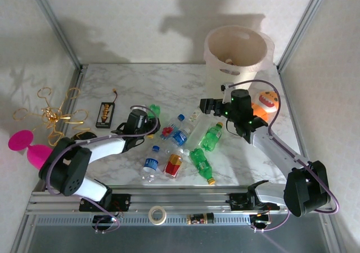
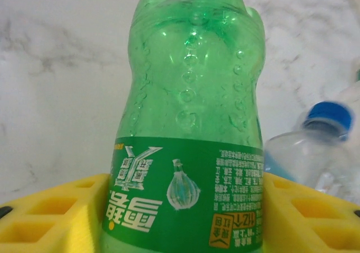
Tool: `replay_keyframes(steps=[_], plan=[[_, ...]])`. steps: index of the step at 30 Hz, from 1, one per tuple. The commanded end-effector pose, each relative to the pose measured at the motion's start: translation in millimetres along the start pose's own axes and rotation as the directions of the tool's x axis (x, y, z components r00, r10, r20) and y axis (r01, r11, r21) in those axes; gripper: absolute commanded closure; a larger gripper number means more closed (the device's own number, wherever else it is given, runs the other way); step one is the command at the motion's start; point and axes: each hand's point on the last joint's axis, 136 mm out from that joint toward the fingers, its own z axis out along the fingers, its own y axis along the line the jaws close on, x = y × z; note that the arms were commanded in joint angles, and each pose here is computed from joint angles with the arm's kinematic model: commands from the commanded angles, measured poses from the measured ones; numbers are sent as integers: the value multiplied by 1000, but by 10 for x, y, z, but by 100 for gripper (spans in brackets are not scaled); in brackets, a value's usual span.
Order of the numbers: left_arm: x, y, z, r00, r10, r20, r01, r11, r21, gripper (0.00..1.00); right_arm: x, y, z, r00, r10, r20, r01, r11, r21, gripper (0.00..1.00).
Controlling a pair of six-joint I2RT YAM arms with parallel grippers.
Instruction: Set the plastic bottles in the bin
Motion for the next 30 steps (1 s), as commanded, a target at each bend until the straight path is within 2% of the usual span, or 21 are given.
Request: replay_keyframes(steps=[1, 7, 11, 16, 23, 30], plan=[[-300, -140, -193, 995, -21, 102, 17, 999, 36, 65, -59, 185, -91, 999, -9, 36, 12, 996, -86, 1], [-692, -466, -606, 970, -78, 230, 33, 980, 195, 67, -95, 336, -165, 998, 28, 55, -18, 985, -173, 1], [-887, -855, -954, 948, -96, 303, -26, 927, 375, 68, -142, 546, -207, 996, 72, 52, -54, 955, -291, 1], [-910, -1239, -1264, 936, -78, 343, -120, 845, 521, 69, -197, 813, -236, 991, 131, 38, -102, 896, -433, 1], [-775, -1516, -1384, 934, -39, 355, -189, 791, 582, 69, -271, 1247, -321, 986, 152, 64, -88, 815, -573, 1], [-601, -1728, -1348, 942, 15, 336, -227, 765, 603, 70, -311, 1427, -278, 985, 157, 77, -77, 784, -616, 1]])
